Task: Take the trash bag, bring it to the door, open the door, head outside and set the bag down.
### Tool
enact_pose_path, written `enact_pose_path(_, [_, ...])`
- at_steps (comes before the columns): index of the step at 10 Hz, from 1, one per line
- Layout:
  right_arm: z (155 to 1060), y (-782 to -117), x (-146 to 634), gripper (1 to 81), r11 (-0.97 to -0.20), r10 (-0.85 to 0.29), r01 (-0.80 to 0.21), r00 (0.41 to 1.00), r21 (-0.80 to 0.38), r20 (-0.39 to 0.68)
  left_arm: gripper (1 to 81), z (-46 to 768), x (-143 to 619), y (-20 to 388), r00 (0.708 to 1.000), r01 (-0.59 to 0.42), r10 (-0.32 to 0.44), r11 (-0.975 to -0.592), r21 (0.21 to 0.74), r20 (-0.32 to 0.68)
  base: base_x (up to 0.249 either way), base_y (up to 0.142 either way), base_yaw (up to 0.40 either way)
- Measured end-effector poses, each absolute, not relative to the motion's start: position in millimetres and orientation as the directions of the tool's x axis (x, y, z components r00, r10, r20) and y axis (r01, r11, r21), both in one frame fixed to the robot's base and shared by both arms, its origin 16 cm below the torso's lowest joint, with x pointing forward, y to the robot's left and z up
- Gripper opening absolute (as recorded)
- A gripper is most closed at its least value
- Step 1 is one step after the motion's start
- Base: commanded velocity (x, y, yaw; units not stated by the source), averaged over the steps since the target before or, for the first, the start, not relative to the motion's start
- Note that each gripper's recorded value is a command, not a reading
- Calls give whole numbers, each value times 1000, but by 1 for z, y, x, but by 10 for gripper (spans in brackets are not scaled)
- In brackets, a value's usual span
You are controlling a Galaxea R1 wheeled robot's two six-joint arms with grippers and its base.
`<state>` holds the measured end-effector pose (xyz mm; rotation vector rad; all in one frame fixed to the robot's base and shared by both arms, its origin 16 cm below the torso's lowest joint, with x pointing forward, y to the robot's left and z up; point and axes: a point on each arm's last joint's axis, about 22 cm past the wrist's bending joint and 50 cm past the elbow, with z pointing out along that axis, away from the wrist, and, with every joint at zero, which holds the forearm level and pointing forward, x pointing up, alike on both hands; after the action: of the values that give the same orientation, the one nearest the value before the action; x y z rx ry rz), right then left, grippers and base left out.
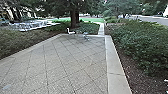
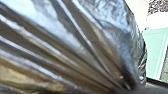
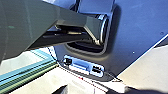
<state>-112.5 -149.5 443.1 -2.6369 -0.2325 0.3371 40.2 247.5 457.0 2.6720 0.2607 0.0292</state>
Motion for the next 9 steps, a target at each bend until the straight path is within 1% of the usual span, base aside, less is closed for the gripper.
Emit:
enact_pose_path(1, [444, -149, -125, 811, -877, 219, 89, 949, -473, -227, 10, 460, 64, 254, 977, 203, 212, -870, 449, -33, 0, 0, 0])
enact_pose_path(3, [441, -162, -143, 811, -889, 212, 67, 937, -453, -278, 10, 461, 98, 283, 965, 253, 256, -864, 435, -53, 0, 0, 0])
enact_pose_path(4, [442, -164, -152, 811, -892, 209, 53, 929, -449, -305, 10, 459, 108, 292, 958, 281, 274, -857, 432, -80, 0, 0, 0])
enact_pose_path(6, [446, -163, -173, 811, -893, 208, 29, 912, -449, -354, 10, 455, 127, 304, 951, 310, 285, -849, 428, -124, 0, 0, 0])
enact_pose_path(9, [443, -161, -168, 811, -893, 207, 29, 913, -449, -352, 10, 461, 192, 326, 951, 304, 297, -854, 423, -83, 0, 0, 0])
